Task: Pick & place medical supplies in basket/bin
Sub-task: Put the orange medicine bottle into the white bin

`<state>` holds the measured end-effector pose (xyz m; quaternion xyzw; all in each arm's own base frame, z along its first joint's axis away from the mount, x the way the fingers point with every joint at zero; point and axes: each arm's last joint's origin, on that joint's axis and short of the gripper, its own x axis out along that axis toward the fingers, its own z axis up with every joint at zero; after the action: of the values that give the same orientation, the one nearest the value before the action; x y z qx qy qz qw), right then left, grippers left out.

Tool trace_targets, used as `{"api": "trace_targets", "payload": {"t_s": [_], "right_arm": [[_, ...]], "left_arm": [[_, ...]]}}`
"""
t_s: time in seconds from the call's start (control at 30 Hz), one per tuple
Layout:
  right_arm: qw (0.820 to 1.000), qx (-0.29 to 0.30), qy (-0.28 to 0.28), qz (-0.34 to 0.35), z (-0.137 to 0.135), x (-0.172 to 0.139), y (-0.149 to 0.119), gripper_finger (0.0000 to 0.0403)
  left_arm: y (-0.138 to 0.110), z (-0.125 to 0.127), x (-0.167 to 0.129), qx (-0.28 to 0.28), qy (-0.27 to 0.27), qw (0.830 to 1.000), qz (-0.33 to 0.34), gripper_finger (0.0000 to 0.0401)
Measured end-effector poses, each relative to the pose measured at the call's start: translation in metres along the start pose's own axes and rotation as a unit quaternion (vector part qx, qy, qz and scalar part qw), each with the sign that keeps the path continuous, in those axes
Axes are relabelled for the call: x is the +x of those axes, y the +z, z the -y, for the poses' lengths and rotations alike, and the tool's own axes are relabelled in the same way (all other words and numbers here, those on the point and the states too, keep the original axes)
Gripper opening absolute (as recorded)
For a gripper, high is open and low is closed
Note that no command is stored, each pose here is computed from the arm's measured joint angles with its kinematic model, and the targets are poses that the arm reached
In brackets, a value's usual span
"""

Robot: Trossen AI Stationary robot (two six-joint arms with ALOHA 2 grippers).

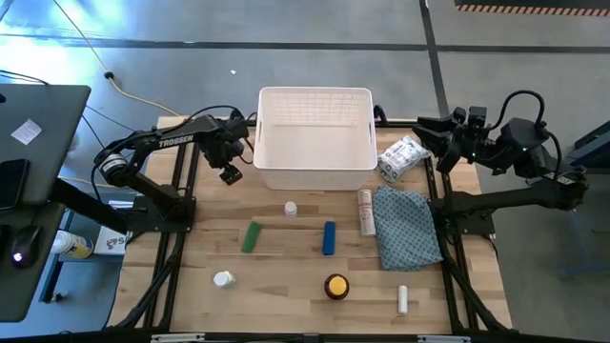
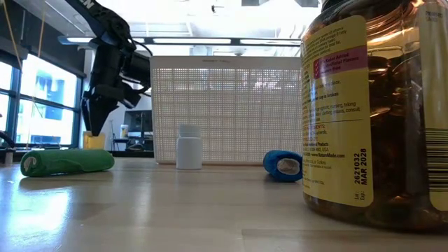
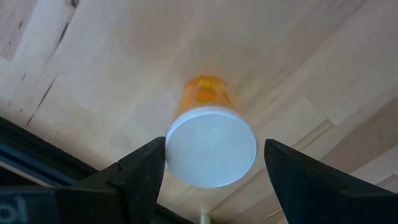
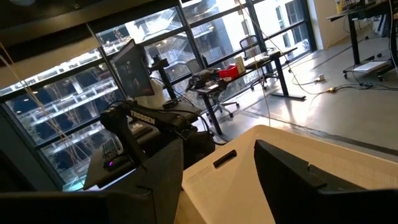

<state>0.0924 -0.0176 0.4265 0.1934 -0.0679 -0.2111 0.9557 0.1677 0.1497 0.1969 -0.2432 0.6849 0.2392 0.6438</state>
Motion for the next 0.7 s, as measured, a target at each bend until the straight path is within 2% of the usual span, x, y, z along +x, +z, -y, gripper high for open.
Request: {"api": "trace_targets", "payload": {"t_s": [0.7], "right_arm": [[1.0,0.001,0.004,-0.001,-0.0003,0.0,0.0,0.0189]], "left_arm": [[0.0,0.0,0.0,-0.005,-0.001,1.0,0.0,0.0305]]}}
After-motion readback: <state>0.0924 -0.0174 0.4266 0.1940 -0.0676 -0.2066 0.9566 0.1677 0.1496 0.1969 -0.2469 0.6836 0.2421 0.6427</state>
